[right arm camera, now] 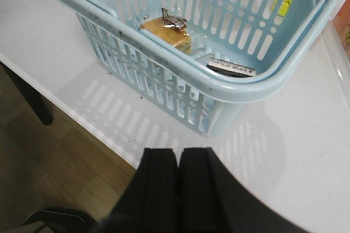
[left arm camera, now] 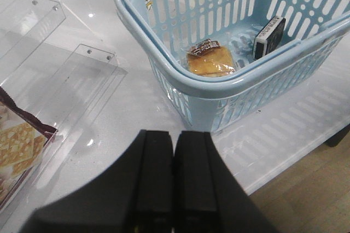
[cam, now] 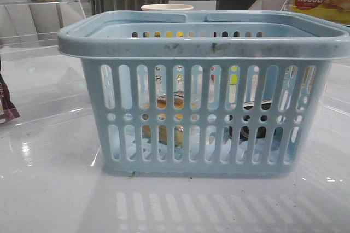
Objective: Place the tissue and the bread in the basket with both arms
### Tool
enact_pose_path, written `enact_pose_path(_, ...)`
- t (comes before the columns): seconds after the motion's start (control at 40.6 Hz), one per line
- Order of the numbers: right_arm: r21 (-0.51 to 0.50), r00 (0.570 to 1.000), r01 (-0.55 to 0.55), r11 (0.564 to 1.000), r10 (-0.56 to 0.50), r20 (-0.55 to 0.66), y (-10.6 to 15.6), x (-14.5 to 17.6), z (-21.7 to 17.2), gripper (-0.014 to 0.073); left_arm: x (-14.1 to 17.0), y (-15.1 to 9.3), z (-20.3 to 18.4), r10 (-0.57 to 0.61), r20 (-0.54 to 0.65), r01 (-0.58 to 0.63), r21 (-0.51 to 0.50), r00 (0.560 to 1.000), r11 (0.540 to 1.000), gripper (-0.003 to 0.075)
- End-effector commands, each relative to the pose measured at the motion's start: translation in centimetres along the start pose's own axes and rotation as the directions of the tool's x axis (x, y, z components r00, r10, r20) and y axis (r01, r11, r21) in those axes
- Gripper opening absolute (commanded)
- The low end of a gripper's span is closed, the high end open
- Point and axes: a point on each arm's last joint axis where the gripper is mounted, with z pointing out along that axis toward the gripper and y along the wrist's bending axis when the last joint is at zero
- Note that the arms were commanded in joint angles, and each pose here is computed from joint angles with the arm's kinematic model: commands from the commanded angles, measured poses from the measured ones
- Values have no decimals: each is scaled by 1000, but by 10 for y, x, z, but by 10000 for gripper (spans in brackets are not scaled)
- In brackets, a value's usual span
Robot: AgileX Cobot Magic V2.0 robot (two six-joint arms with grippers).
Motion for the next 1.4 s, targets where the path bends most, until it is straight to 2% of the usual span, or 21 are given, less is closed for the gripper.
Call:
enact_pose_path(0.0,11,996,-5,1000,4,87,-1,-12,-5,26,-13,0,-6,-15,100,15,4,995,1000,93)
enact_pose_path(0.099,11,996,-5,1000,4,87,-1,-12,-4,26,-4,3,-12,-51,150,55,-21,987,998,93)
enact_pose_path(0.173,11,996,-5,1000,4,86,-1,-12,-4,26,16,10,-15,-98,212,123,-106,972,987,93)
enact_pose_path(0.296,11,996,-5,1000,4,86,-1,-12,-4,26,57,15,-22,-97,402,220,-270,910,937,93)
enact_pose_path(0.419,11,996,-5,1000,4,86,-1,-12,-4,26,95,13,-17,-63,511,281,-362,857,889,93)
enact_pose_path(0.518,11,996,-5,1000,4,86,-1,-12,-4,26,124,11,-5,-47,546,315,-408,836,857,93)
enact_pose_path(0.739,11,996,-5,1000,4,86,-1,-12,-4,26,159,9,16,1,617,335,-430,787,838,93)
enact_pose_path(0.863,11,996,-5,1000,4,85,-1,-11,-4,26,170,10,26,3,629,340,-425,777,839,93)
enact_pose_path(1.011,11,996,-5,1000,4,85,-1,-11,-4,26,168,10,25,28,652,326,-416,758,849,93)
enact_pose_path(1.38,11,996,-5,1000,4,85,-1,-11,-4,26,168,9,26,25,649,324,-412,761,852,93)
